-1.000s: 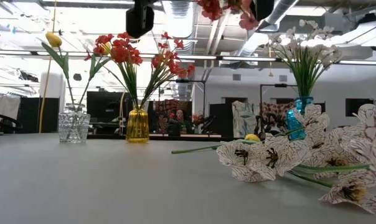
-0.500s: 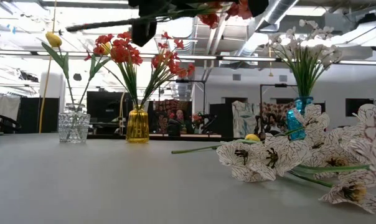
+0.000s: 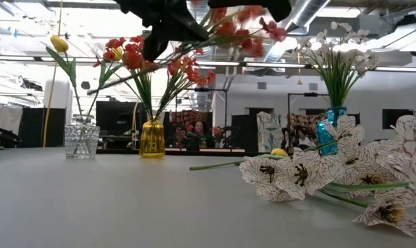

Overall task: Sort flowers into vase by color
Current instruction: Put the red flowers into the yellow vase

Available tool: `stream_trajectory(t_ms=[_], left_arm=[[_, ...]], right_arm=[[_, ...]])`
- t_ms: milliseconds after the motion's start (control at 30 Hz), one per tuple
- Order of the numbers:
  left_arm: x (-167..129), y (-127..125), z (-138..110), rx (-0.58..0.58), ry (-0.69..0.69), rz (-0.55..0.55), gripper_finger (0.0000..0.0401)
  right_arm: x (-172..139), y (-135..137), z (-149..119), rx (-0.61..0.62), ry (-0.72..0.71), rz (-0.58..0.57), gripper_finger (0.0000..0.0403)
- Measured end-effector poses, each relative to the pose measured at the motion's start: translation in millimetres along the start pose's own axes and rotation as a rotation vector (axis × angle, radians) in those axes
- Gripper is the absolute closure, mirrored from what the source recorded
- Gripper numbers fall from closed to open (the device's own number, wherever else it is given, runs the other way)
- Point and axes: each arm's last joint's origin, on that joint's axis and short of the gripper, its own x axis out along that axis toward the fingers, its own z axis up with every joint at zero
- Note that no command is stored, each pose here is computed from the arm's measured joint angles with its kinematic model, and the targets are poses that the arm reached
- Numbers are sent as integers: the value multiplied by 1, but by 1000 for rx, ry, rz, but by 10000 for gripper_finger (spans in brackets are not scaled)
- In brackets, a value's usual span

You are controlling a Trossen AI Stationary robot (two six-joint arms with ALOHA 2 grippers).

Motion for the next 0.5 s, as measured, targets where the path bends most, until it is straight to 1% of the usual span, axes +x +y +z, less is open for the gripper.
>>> stream_trajectory(t_ms=[100,200,267,300,367,500], left_arm=[[-1,5,5,22,-23,22,395],[-4,9,12,48,-62,29,395],[-8,12,17,86,-83,42,395],[-11,13,21,104,-116,51,395],[-20,14,28,171,-172,87,395],[-37,15,40,335,-283,196,395]], right_arm=[[0,0,0,27,9,-7,184],[0,0,0,98,8,-3,184],[0,2,-1,149,13,4,184],[0,2,-2,167,19,9,184],[-1,4,-3,195,27,19,184],[-2,8,-6,224,43,38,184]])
